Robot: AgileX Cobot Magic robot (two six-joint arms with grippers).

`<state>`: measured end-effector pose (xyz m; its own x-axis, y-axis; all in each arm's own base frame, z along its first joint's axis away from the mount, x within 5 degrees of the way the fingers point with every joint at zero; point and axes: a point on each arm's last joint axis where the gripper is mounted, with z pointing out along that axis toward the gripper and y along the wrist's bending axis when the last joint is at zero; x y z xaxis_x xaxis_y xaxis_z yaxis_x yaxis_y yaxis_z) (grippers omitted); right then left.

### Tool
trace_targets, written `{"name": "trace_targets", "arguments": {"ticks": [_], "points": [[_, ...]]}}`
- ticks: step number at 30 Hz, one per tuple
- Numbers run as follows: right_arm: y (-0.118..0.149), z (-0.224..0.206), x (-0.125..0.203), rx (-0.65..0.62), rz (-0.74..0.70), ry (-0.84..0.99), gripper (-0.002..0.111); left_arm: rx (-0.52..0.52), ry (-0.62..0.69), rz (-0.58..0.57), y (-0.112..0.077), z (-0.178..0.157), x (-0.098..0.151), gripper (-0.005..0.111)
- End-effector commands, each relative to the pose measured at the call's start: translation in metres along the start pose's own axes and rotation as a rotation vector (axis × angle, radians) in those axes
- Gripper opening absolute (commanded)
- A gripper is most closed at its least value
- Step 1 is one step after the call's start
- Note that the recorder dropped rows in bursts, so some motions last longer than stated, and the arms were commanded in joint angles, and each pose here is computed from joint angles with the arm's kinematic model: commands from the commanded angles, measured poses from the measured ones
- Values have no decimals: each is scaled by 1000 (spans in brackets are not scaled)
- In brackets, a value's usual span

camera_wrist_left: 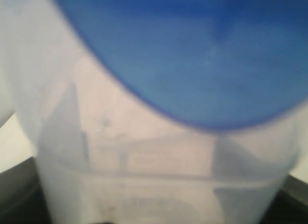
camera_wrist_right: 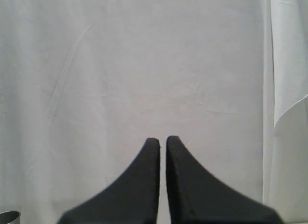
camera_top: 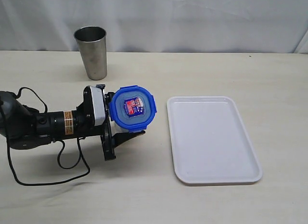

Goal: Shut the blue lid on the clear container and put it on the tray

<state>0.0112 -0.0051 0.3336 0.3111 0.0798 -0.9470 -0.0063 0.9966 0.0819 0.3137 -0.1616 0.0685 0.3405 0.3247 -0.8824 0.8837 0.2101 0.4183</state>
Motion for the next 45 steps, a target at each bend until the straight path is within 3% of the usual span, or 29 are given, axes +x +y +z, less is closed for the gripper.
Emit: {"name": "trace_targets", "arguments": {"ticks": [1, 19, 24, 36, 45], "points": [[0, 0, 2, 7, 4, 7, 4, -11, -19, -13, 0, -1, -3, 0], [0, 1, 7, 7, 5, 20, 4, -6, -20, -19, 0, -1, -3, 0], [0, 5, 36, -5, 120, 113, 4, -8, -20, -19, 0, -1, -3, 0], [-5, 2, 133, 32, 172, 398, 4, -9, -19, -20, 0, -1, -3, 0], [-9, -7, 157, 77, 162, 577, 4, -9, -19, -20, 0, -1, -3, 0]]}}
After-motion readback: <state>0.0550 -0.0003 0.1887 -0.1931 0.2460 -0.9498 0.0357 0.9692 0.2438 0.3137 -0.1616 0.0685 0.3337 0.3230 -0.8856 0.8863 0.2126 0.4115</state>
